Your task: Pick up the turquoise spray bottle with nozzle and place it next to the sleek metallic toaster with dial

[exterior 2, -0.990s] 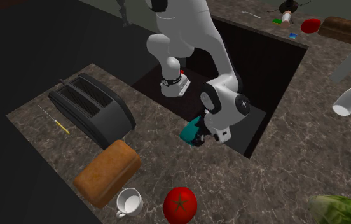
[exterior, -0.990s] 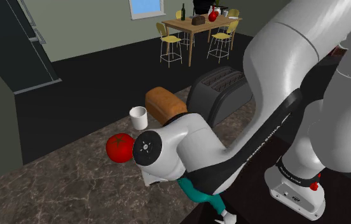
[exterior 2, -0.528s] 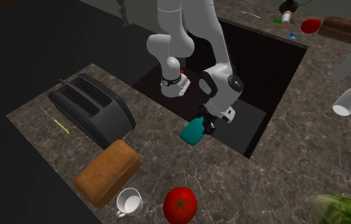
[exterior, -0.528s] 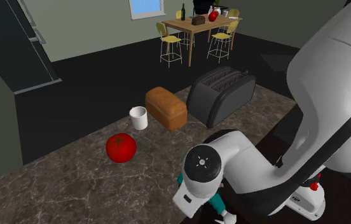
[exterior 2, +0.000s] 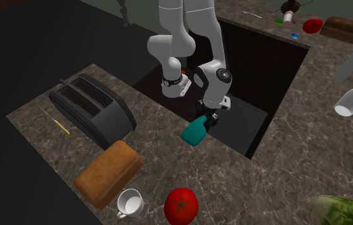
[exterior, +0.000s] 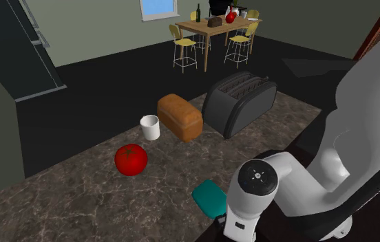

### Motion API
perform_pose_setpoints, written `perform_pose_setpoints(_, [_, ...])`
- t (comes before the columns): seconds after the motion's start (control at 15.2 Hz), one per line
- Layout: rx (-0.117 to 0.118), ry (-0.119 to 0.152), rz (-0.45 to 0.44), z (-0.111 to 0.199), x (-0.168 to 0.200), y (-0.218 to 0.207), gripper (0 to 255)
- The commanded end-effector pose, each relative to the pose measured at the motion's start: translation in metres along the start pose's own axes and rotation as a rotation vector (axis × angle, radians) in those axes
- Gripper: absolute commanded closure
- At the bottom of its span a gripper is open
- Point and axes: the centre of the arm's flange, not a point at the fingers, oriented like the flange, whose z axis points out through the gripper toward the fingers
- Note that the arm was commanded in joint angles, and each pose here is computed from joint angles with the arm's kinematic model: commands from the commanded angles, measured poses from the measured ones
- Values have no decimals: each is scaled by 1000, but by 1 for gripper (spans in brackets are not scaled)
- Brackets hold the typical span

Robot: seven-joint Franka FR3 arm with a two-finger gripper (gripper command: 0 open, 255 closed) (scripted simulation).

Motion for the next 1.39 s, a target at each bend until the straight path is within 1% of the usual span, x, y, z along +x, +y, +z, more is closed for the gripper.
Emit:
perform_pose_setpoints(0.0, [-2,1,-6,11,0,-2,0])
perform_pose_setpoints(0.2, [-2,1,-6,24,0,-2,0])
perform_pose_setpoints(0.73, [-2,1,-6,24,0,-2,0])
perform_pose_setpoints(0.79, [-2,1,-6,24,0,-2,255])
perform_pose_setpoints(1.32, [-2,1,-6,24,0,-2,255])
